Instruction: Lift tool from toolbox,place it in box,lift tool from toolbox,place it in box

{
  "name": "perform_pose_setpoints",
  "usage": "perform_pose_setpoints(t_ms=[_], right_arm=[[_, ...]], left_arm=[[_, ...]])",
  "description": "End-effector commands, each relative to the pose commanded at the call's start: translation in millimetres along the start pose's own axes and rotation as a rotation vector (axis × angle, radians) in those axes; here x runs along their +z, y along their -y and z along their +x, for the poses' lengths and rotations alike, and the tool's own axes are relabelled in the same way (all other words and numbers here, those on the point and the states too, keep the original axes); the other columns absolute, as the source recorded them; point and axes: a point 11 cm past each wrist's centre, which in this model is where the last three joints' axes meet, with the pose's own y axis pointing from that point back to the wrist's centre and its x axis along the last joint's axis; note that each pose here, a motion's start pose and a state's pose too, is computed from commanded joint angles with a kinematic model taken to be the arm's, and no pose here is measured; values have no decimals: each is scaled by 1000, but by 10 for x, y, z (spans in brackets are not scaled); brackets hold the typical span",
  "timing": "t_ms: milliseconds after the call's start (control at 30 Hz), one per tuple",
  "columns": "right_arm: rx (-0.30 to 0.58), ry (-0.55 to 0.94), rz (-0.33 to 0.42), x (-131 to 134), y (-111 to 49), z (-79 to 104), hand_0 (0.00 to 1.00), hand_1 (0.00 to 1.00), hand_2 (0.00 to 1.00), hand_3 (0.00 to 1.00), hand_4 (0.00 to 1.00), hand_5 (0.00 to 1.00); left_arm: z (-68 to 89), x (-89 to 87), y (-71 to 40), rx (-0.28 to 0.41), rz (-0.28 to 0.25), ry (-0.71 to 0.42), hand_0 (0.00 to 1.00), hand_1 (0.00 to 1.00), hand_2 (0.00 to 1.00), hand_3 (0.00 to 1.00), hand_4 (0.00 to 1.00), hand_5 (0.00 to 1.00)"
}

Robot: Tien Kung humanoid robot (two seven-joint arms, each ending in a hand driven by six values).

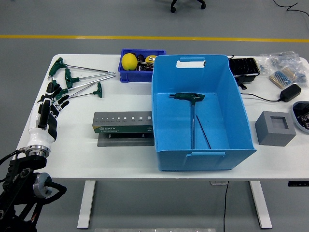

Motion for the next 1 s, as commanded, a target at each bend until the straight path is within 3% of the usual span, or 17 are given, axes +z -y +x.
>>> perform_pose_setpoints(t_ms=[167,200,700,1000], right_arm=[[-2,11,6,-22,-2,-2,705,660,746,675,884,836],[-2,14,8,-26,-2,-2,706,660,746,675,884,835],[0,17,16,-80,-7,5,705,660,744,675,883,833],[-1,13,16,-85,-9,1,705,659,744,672,882,832]], left_arm=[[-104,45,8,-66,-20,-28,755,768,871,773,998,801],[-124,51,7,-75,-23,-36,839,874,911,796,998,862],[-241,-20,-23,-154,30,-12,835,854,900,788,998,877],[-286,32,-10,-162,14,-19,833,850,896,791,998,873]])
